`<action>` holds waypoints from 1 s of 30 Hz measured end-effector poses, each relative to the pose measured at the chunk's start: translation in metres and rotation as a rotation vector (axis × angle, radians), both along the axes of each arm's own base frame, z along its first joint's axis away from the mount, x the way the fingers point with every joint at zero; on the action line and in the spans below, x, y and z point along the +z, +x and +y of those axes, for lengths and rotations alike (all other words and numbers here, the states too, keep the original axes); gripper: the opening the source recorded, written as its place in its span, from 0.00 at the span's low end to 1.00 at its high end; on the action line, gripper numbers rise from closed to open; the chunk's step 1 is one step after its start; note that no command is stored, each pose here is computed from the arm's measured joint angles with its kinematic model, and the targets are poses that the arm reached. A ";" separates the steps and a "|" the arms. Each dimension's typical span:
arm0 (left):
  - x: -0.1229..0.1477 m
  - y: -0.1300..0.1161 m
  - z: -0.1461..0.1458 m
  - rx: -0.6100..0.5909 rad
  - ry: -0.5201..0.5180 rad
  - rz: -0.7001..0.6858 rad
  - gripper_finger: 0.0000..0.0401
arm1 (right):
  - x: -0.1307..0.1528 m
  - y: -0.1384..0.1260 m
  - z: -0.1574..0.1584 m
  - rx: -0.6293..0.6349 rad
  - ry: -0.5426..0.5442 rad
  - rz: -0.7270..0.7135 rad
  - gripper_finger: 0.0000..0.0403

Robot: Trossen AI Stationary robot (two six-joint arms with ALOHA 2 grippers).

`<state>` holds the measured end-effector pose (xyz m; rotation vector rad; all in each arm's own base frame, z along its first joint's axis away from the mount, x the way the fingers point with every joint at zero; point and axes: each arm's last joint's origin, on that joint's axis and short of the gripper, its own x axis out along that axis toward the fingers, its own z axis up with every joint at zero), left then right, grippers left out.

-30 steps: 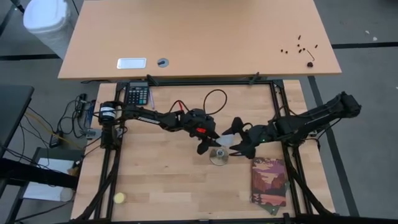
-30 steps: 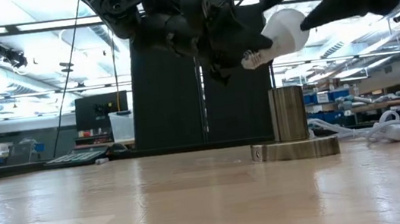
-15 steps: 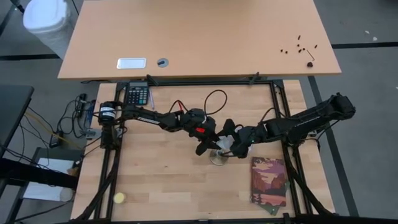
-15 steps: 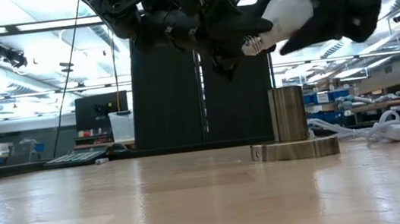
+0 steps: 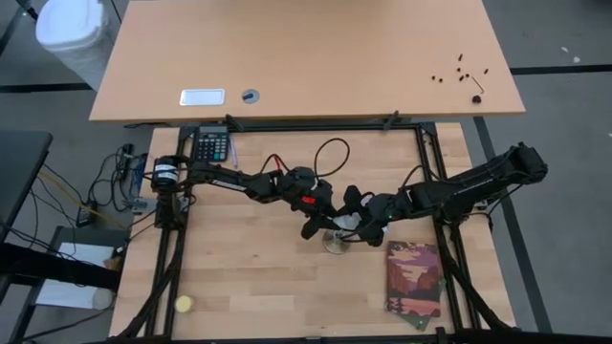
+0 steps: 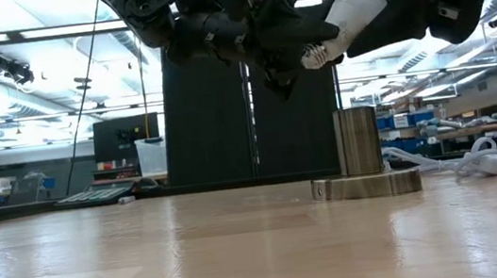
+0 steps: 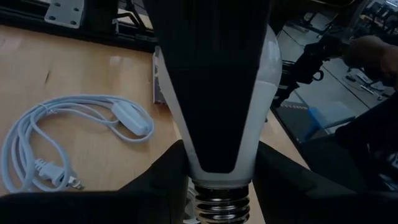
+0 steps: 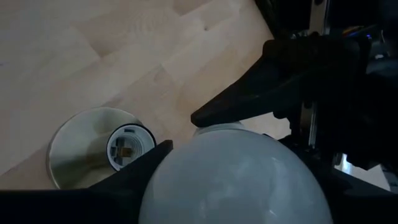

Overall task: Screw lightbulb
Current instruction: Insert the lightbulb into the lamp socket

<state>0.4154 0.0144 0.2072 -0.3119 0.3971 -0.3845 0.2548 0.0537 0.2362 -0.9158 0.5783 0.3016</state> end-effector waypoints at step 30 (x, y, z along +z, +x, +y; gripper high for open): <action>0.028 -0.023 -0.008 0.171 0.455 0.040 0.57 | 0.048 -0.027 -0.004 -0.256 0.335 0.021 0.63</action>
